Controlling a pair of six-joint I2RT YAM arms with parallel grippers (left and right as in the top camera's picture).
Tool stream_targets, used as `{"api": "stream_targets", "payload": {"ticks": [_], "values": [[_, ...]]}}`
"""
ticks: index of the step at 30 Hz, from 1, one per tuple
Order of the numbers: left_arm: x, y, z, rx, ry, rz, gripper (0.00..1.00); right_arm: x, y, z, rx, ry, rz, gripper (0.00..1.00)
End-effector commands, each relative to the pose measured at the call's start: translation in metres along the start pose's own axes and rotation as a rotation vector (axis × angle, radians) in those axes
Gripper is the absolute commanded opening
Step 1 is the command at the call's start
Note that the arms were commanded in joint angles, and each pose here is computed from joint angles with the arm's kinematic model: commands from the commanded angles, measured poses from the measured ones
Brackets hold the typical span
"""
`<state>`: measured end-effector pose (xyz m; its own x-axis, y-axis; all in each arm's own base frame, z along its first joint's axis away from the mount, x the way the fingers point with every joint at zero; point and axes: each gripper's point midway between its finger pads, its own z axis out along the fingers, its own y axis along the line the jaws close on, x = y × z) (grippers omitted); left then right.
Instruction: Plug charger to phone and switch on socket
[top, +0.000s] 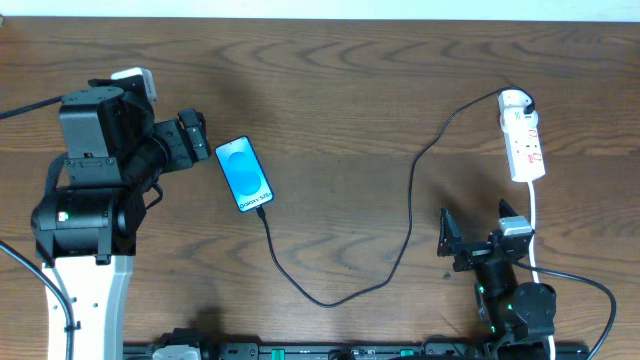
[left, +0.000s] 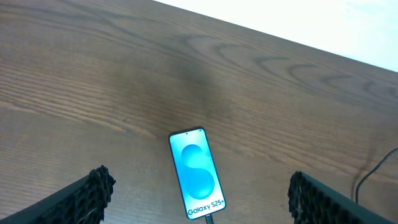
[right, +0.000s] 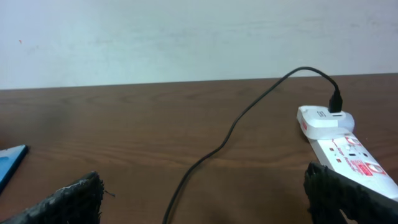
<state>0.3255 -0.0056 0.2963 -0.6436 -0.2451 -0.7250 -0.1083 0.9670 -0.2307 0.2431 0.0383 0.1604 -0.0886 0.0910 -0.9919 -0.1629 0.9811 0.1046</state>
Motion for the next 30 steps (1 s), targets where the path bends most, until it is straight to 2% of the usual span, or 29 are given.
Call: {"api": "stream_targets", "payload": {"ticks": [1,19,23,30], "values": [[-0.002,0.004,0.000,-0.017,-0.004,-0.005,0.91,0.003,-0.001,0.000,0.001,-0.002,-0.009,0.99],[-0.002,0.004,0.000,-0.021,-0.005,-0.001,0.91,0.003,-0.001,0.000,0.001,-0.002,-0.009,0.99],[-0.008,0.025,-0.012,-0.146,-0.060,0.016,0.91,0.003,-0.001,0.000,0.001,-0.002,-0.009,0.99],[0.010,0.026,-0.036,-0.140,-0.169,0.037,0.92,0.003,-0.001,0.000,0.001,-0.002,-0.009,0.99]]}}
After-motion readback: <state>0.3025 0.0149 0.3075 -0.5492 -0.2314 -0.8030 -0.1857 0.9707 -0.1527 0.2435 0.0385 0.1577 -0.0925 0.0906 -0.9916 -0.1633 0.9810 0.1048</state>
